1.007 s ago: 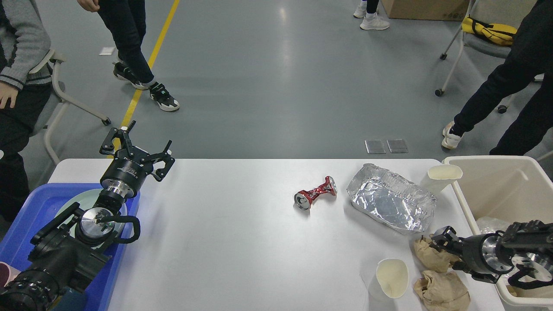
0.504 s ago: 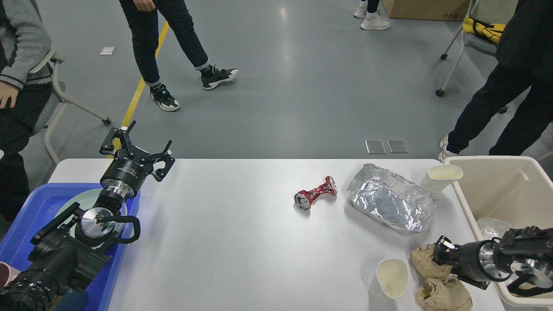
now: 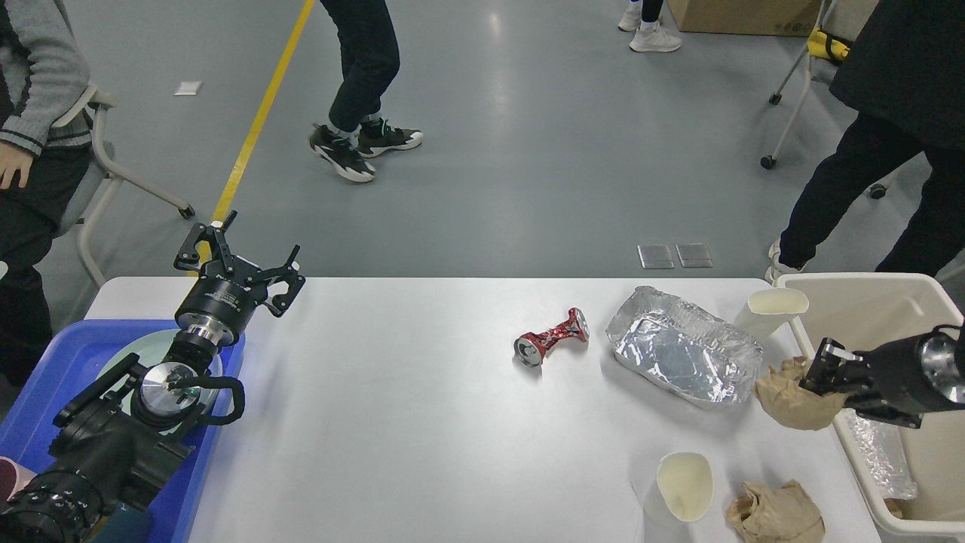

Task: Tidy desktop
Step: 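Grasp the brown paper bag and lift it with the right gripper, then carry the paper bag into the beige bin and release it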

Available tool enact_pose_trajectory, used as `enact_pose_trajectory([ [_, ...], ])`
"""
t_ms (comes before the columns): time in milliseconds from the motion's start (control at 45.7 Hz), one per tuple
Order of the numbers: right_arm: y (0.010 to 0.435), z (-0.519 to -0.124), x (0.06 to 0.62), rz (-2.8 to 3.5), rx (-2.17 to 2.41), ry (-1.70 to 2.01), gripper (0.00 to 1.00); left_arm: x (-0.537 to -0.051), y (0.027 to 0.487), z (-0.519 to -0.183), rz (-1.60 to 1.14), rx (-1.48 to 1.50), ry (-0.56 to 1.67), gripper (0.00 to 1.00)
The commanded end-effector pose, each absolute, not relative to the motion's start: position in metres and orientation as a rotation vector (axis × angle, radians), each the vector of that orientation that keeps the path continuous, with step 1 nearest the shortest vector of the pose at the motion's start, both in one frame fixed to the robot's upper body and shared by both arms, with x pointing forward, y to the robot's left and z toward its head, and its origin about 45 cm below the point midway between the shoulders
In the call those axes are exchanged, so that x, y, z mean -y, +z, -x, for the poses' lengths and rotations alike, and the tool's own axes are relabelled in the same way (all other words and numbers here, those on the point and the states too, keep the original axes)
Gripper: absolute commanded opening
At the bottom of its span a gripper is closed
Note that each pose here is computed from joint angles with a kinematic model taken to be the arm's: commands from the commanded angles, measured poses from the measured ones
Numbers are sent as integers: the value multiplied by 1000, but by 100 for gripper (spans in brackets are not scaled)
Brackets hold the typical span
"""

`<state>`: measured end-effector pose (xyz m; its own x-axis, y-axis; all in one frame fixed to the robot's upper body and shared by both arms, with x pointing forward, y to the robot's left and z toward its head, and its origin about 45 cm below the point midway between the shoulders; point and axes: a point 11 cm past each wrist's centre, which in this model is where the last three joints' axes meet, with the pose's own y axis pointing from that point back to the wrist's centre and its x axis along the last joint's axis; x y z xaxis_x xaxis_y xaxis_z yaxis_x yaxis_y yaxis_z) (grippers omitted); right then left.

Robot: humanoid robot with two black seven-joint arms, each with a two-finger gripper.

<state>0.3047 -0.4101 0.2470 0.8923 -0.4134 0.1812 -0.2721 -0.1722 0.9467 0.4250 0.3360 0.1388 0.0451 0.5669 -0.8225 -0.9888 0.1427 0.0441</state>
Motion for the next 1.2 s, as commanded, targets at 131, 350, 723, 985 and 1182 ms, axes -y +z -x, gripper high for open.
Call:
enact_pose_trajectory([
  [131, 315, -349, 309, -1706, 173, 220, 0, -336, 139, -425, 654, -823, 1326, 96],
  [350, 320, -361, 225, -1562, -73, 425, 0, -336, 138, -425, 654, -824, 1327, 96],
  [723, 300, -351, 195, -1572, -144, 407, 0, -336, 139, -425, 654, -823, 1326, 96],
  [985, 294, -371, 217, -1560, -62, 385, 0, -337, 139, -425, 655, -822, 1327, 96],
  [1182, 289, -394, 288, -1510, 115, 292, 0, -336, 139, -425, 655, -824, 1326, 96],
])
